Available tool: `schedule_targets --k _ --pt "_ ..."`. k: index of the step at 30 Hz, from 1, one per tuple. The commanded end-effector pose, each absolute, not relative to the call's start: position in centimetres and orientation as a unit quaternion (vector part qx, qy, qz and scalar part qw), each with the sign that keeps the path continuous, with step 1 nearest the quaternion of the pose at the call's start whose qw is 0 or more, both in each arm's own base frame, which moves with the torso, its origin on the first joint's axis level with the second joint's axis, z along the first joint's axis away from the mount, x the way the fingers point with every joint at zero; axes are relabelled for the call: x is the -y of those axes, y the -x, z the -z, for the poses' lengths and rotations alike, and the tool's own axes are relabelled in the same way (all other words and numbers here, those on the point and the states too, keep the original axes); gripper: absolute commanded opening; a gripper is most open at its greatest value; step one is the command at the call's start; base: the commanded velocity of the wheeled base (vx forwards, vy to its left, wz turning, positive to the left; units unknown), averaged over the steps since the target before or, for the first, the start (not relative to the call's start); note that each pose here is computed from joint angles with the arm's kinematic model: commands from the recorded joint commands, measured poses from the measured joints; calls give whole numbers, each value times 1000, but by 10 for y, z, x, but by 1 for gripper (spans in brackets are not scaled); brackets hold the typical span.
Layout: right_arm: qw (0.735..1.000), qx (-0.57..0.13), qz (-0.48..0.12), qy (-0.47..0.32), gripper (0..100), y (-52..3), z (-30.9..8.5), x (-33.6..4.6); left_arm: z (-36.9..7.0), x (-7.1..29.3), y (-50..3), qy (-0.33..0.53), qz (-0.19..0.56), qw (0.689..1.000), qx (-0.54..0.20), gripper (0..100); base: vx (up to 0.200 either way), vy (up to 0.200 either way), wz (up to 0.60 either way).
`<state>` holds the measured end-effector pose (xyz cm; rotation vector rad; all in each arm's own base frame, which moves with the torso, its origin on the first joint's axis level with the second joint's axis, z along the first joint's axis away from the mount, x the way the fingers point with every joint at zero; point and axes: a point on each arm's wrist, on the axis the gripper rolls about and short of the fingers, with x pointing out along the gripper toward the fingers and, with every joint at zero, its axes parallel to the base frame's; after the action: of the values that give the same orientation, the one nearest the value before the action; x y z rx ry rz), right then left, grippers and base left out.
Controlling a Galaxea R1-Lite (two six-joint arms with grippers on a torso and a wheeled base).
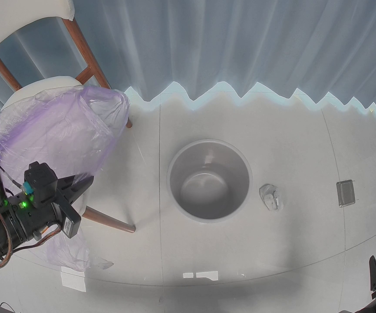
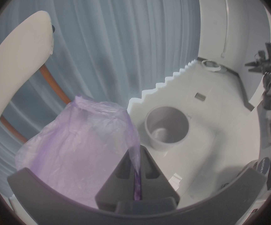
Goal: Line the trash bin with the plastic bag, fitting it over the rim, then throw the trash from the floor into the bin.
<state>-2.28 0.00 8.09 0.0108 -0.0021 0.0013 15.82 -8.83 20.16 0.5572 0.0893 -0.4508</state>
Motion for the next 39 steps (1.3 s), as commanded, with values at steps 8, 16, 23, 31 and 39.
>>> schedule_targets --k 8,16,23,31,39 --pt "1000 2 -1 -5 100 23 -76 0 -187 82 -148 -187 316 928 -69 0 0 0 0" --pt "1000 2 -1 -5 100 23 -76 0 -193 82 -145 -139 332 931 -65 0 0 0 0" --pt "1000 2 -1 -5 100 23 -76 0 -209 90 -151 -91 389 916 -48 0 0 0 0" --pt "1000 2 -1 -5 100 23 -76 0 -208 96 -145 -84 428 898 -51 0 0 0 0" --pt "1000 2 -1 -5 100 23 -76 0 -208 98 -143 -22 464 882 -77 0 0 0 0"
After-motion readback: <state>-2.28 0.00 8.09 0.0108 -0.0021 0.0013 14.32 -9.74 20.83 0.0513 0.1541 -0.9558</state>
